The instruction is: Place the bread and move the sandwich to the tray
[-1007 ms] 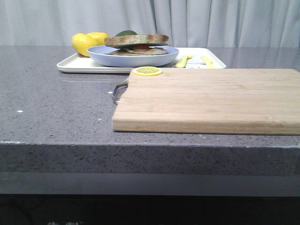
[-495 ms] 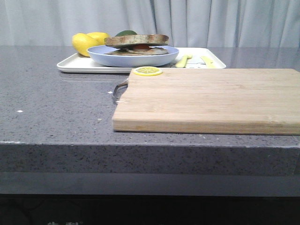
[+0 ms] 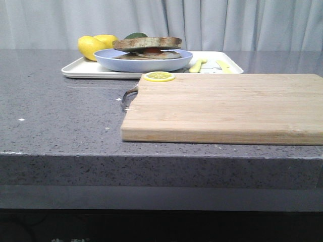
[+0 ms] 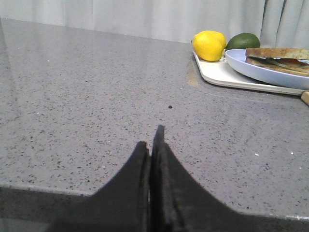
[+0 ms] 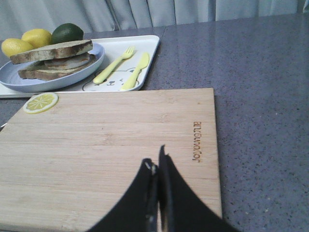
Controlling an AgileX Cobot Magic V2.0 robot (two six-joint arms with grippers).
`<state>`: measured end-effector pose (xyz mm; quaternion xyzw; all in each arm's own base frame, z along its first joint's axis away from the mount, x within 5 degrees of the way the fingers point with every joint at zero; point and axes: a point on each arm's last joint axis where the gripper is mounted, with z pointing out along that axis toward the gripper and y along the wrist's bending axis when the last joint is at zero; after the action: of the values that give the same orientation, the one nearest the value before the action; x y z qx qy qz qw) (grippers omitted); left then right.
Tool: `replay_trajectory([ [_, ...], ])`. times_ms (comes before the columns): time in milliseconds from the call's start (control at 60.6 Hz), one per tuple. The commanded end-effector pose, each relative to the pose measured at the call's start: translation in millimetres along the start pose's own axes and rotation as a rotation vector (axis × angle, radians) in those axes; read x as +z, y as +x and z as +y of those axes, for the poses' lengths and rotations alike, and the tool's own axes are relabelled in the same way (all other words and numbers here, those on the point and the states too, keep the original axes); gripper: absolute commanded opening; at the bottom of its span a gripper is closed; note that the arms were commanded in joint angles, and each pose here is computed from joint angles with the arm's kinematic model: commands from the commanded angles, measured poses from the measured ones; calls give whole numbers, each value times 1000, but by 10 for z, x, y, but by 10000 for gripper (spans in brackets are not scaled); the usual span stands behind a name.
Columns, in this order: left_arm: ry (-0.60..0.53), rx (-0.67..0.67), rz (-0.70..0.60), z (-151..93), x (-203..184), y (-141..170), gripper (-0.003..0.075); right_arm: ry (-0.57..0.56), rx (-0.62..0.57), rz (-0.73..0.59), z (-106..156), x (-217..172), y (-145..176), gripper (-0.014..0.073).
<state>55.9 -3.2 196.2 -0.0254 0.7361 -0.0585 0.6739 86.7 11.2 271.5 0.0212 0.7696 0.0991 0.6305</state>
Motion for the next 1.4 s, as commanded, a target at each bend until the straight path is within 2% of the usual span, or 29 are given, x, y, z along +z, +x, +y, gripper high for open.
replay_trajectory([
  [0,8,-7,-115,-7,-24,-95,-20,-9,-6,-156,-6,10,-64,-51],
  [165,8,-7,-115,-7,-24,-95,-20,-10,-14,-292,-90,-41,296,-51],
  [264,8,-7,-115,-7,-24,-95,-20,-9,-14,-281,-144,-77,599,-51],
  [429,8,-7,-115,-7,-24,-95,-20,2,-46,-201,-156,-156,736,-51],
  [677,8,-7,-113,-7,-22,-94,-20,45,-50,-133,-183,-168,814,-51],
  [1386,8,-7,-113,-7,-22,-94,-20,45,-50,-128,-184,-168,820,-51],
])
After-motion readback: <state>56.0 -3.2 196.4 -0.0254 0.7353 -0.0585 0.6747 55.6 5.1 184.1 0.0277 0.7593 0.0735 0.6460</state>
